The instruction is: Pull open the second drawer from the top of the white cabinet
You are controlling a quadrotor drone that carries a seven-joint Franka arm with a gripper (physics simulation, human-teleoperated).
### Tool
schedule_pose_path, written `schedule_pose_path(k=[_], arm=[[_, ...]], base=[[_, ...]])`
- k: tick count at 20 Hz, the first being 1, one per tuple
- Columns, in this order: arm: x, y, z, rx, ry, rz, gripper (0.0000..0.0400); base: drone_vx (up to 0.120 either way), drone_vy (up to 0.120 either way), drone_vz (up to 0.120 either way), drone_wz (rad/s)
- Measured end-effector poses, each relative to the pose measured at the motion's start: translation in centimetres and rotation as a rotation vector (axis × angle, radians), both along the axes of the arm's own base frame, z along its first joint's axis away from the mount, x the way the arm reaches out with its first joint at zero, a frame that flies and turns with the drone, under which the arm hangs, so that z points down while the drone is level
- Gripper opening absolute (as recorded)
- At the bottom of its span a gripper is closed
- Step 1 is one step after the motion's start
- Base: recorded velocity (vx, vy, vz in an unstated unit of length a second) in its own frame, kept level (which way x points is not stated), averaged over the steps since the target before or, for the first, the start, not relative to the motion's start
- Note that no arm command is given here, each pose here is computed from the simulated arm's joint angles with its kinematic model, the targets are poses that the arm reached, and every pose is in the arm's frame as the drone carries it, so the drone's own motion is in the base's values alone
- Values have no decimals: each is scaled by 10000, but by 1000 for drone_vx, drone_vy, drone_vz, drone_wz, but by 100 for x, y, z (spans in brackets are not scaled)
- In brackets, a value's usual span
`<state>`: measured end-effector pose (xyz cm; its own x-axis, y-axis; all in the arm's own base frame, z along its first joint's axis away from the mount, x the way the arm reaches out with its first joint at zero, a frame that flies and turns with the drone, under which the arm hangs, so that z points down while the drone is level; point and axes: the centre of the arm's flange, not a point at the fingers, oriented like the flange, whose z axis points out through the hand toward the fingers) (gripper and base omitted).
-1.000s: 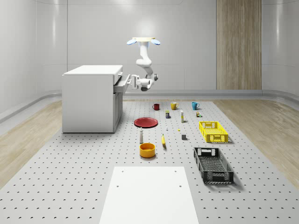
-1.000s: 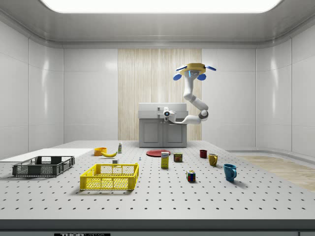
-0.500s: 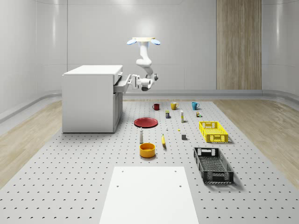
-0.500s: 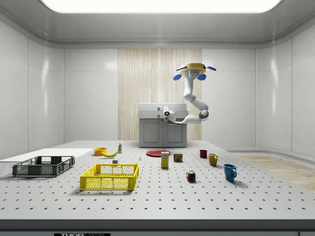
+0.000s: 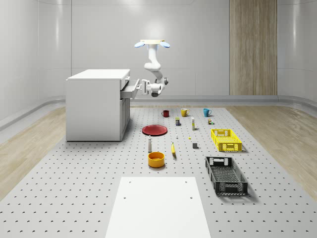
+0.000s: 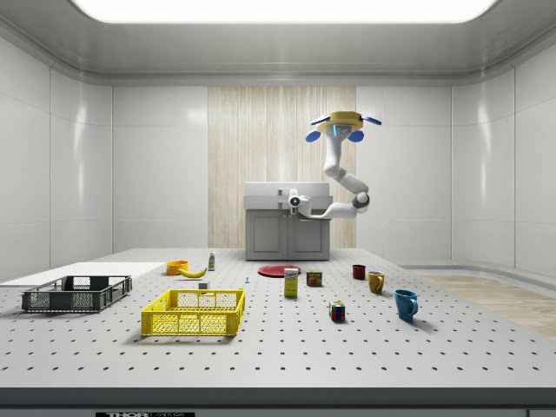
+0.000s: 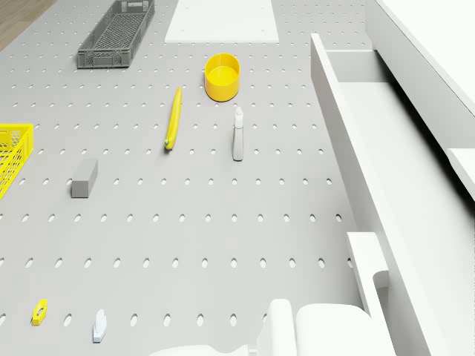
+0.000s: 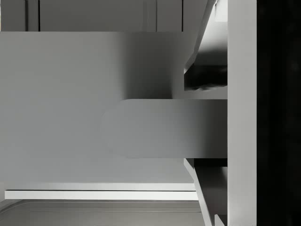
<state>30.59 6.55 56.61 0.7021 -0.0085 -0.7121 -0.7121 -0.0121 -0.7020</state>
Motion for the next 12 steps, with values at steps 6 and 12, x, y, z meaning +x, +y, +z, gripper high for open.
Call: schedule_pose_path(k=[6,12], arm=[[3,-216,-9,21,-62,-1,140],[-9,-366,14,-55,-57,-10,156]], base=[[0,0,0,0],[0,0,0,0]])
